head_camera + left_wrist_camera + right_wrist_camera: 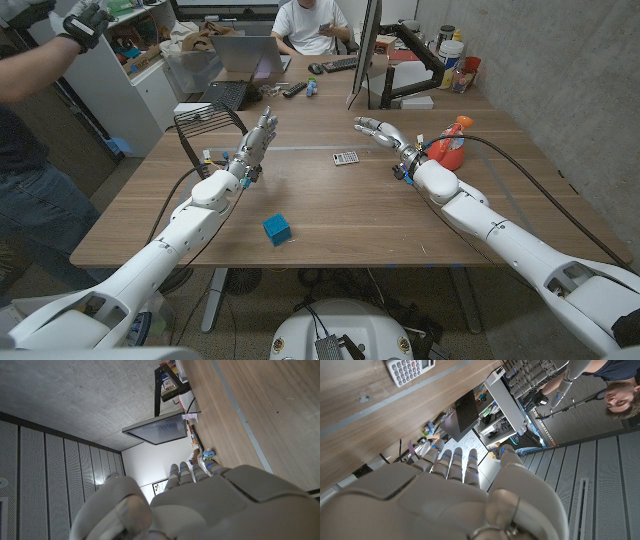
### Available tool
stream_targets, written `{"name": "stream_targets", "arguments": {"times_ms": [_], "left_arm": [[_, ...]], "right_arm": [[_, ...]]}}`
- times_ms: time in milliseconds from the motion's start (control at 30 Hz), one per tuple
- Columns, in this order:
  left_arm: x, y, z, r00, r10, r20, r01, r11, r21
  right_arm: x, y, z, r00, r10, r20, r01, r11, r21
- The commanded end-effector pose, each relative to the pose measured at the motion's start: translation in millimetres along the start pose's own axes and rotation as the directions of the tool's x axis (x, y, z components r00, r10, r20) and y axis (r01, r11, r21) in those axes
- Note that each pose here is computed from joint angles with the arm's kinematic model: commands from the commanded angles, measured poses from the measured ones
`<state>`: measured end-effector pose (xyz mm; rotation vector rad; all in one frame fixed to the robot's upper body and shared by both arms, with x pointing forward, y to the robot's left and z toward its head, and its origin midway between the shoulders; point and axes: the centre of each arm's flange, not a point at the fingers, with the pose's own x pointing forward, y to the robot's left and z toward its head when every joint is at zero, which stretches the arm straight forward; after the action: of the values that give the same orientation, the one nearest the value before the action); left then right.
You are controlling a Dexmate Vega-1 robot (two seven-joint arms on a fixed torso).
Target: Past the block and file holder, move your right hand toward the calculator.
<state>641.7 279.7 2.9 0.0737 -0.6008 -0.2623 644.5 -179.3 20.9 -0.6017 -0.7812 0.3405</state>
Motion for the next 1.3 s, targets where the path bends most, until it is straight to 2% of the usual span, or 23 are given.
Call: {"name": "stream_targets", "arguments": {"times_ms": [33, 133, 533, 1300], "left_arm": [[2.1, -0.1, 0.5, 1.000, -0.008, -0.004, 0.008, 1.000, 0.010], [2.3, 0.8, 1.3, 1.000, -0.008, -0.003, 0.008, 1.000, 0.014], [4.6, 0.4, 2.9, 1.000, -0.014, -0.004, 0.014, 1.000, 0.016], [8.6, -0.2, 4.0, 1.000, -0.022, -0.006, 0.022, 1.000, 0.017]], "right_arm": [[7.8, 3.3, 4.8, 1.000, 0.012, 0.008, -0.012, 0.998, -0.058], [9.0, 4.2, 4.9, 1.000, 0.012, 0.012, -0.011, 0.999, -0.047], [18.6, 11.6, 13.3, 0.999, 0.036, 0.023, -0.033, 0.991, -0.126], [34.2, 28.0, 26.1, 0.994, 0.105, 0.029, -0.094, 0.963, -0.251]]}}
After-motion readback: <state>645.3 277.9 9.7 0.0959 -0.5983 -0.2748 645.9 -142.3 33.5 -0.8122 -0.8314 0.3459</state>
